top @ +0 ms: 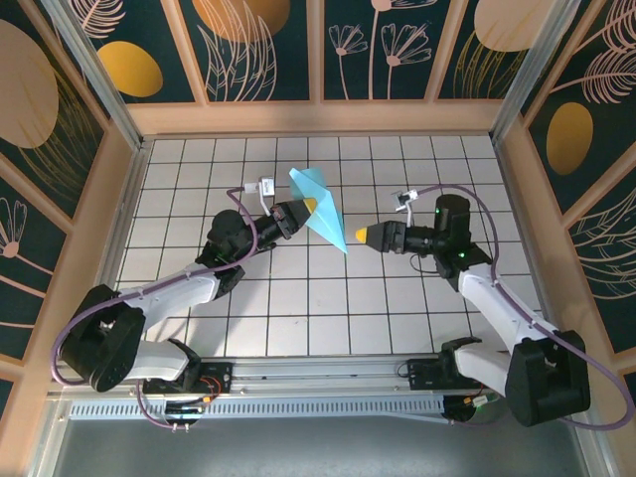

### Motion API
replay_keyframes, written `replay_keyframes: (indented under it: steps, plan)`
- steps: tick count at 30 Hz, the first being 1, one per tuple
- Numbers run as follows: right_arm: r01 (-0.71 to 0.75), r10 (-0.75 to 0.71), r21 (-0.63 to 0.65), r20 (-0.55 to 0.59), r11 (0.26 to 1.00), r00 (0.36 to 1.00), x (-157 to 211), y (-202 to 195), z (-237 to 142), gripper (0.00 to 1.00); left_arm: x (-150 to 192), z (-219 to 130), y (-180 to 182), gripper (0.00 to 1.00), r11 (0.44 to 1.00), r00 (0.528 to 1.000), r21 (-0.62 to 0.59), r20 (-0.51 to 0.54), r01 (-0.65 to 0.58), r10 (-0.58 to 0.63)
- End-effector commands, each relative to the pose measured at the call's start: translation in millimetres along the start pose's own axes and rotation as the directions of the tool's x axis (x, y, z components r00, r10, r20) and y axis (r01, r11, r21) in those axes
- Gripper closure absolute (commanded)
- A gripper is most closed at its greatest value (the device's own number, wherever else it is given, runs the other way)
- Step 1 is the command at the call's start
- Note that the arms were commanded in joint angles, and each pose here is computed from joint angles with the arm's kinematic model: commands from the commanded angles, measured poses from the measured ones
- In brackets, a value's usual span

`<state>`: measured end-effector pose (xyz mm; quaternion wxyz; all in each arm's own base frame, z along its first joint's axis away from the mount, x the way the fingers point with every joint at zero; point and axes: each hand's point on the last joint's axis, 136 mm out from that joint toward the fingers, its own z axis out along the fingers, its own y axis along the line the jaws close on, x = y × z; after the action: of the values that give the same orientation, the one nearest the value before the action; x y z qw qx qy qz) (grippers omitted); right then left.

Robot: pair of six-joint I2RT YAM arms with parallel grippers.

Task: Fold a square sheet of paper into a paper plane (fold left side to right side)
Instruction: Turn over the paper at the center of the table.

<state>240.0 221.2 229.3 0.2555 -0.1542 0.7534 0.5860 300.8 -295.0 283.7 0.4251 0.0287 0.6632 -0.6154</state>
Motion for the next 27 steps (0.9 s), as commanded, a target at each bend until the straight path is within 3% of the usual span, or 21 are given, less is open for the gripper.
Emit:
replay_keyframes:
  steps: [1,15,27]
  plan:
    - [0.038,-0.039,-0.082,-0.013,0.996,0.999,5,18,5,0.01,-5,-1,-14,1.0,0.998,1.0,0.07,0.023,-0.01,0.008]
    - [0.086,-0.1,-0.213,-0.057,0.973,0.993,12,43,27,0.01,2,4,-18,1.0,0.993,1.0,0.115,-0.02,0.014,-0.011]
    - [0.138,-0.145,-0.214,-0.014,0.967,0.989,-21,45,39,0.27,13,9,-22,1.0,0.984,0.997,0.17,-0.071,0.045,-0.034]
